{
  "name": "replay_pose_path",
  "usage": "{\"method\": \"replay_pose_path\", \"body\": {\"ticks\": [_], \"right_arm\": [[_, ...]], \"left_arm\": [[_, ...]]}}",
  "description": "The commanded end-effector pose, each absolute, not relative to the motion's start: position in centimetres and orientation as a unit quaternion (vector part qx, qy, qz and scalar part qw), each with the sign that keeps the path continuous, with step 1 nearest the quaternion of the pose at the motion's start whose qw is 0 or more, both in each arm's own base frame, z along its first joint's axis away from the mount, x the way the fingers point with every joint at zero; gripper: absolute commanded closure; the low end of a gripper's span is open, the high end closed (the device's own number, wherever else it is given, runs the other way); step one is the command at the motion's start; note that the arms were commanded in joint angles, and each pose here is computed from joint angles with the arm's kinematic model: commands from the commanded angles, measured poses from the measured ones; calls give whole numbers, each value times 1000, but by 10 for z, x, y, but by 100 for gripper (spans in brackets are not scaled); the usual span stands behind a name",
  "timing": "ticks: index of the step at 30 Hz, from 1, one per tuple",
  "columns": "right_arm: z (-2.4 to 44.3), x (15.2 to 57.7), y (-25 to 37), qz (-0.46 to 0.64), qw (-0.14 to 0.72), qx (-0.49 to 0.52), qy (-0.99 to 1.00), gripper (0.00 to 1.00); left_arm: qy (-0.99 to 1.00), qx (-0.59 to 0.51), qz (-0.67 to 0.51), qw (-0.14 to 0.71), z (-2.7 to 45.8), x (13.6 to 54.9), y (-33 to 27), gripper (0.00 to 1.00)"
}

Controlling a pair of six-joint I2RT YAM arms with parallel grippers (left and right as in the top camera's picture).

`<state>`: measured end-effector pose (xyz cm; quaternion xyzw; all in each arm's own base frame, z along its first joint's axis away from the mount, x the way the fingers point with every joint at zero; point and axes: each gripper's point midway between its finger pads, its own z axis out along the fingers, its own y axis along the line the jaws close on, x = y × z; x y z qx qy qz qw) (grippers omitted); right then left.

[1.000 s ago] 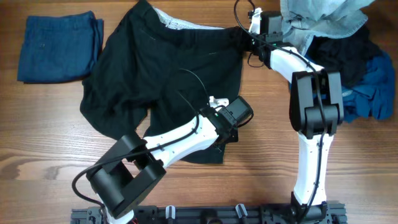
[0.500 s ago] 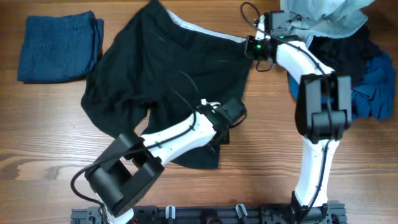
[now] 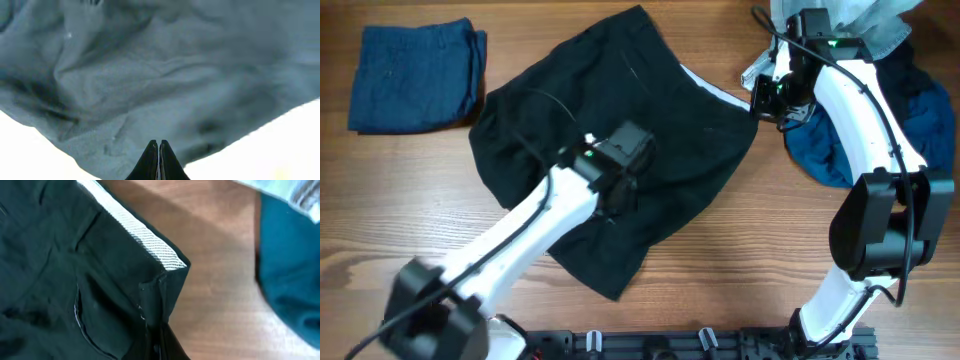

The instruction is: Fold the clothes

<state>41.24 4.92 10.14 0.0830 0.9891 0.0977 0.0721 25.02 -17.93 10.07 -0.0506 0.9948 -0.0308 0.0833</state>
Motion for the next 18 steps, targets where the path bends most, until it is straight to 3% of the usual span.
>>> {"method": "replay_pose_path", "body": {"ticks": [1,7,9,10,12,13,15,18], "right_arm": [[100,405,45,87,58,76,992,96],[102,410,54,113,67,60,990,95],[102,410,54,113,69,59,989,85],[102,411,54,113,69,56,990,72],[107,415,65,143,80,38,986,31],[117,424,76,177,101,22,979,22],[139,451,95,221,165,-6,961,18],[161,484,122,247,253,-73,933,23]], "left_arm": [[986,-22,-71,150,150,256,-177,96],[971,-101,-82,198,176,274,-145,96],[967,-128,-81,206,174,288,-134,92],[964,-142,-80,210,173,297,-127,88],[960,-170,-75,212,168,309,-114,80],[956,-190,-71,212,164,317,-104,76],[945,-246,-64,205,156,327,-83,73],[942,-267,-56,197,147,334,-70,73]]}}
